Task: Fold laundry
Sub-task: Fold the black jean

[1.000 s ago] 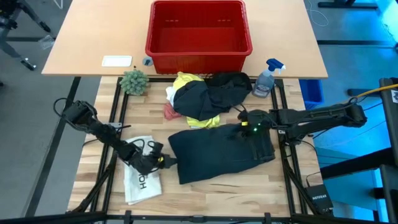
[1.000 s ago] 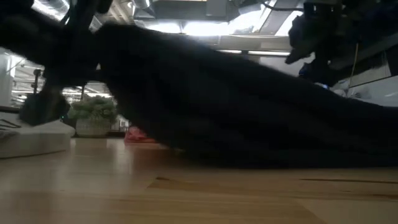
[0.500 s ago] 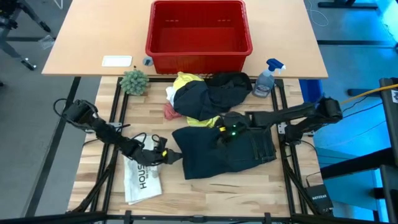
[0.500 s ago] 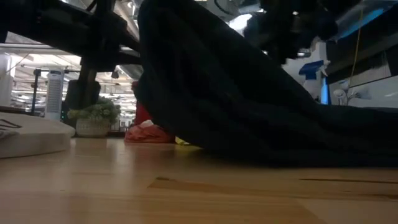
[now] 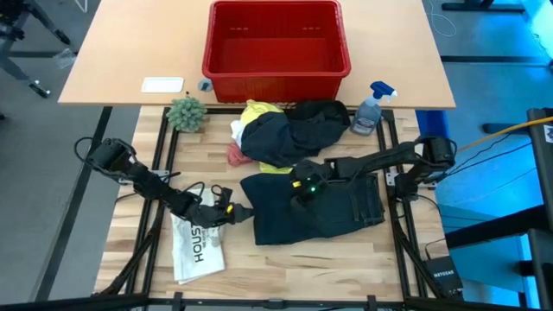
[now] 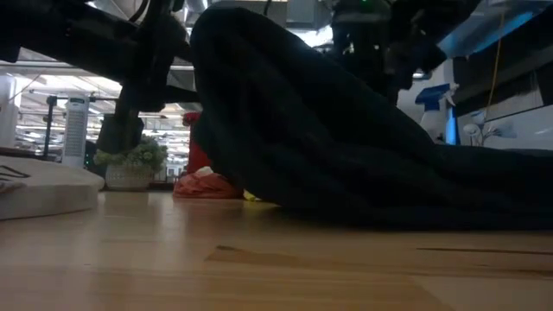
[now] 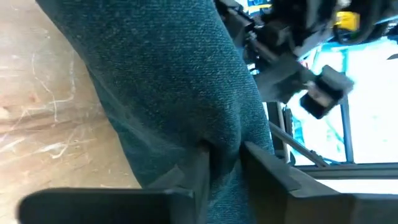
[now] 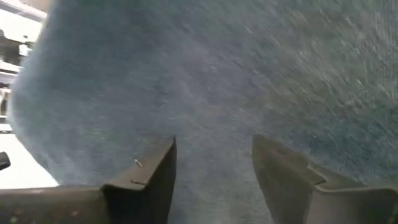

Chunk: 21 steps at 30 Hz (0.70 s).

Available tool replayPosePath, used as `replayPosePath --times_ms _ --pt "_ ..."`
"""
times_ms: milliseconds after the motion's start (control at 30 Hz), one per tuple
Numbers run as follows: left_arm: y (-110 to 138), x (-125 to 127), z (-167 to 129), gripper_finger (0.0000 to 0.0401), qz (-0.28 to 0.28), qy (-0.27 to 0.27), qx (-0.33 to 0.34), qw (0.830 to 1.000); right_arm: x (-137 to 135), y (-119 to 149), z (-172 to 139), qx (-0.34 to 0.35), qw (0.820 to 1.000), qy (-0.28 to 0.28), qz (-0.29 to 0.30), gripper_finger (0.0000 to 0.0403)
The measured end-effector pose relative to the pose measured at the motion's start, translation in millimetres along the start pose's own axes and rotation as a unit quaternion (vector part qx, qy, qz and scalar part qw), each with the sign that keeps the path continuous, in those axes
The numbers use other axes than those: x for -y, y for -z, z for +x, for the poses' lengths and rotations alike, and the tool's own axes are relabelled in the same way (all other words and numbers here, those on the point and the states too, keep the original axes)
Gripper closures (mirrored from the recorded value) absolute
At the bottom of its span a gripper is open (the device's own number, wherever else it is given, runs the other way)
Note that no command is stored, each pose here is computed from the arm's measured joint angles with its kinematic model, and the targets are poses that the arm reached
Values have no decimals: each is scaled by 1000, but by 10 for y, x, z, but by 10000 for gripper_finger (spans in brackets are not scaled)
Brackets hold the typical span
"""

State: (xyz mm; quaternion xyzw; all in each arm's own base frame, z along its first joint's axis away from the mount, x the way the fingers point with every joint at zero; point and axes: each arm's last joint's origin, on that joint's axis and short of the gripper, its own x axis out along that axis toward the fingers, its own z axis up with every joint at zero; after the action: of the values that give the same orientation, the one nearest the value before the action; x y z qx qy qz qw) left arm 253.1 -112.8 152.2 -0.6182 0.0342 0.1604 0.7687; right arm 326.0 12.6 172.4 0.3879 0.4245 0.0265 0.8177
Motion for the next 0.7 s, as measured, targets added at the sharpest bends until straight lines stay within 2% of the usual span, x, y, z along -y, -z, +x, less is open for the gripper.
replayPosePath --times_ms 200,400,500,700 --pt "-1 8 0 220 7 3 0 1000 49 18 84 -18 1000 -5 -3 222" --pt "-4 61 -2 148 12 26 2 1000 47 17 96 -22 1000 -13 -5 204" --pt "-7 78 -4 130 12 33 5 999 47 17 96 -22 1000 -13 -5 196" --pt "15 -33 27 125 3 -1 0 1000 42 13 96 -21 1000 -16 -4 192"
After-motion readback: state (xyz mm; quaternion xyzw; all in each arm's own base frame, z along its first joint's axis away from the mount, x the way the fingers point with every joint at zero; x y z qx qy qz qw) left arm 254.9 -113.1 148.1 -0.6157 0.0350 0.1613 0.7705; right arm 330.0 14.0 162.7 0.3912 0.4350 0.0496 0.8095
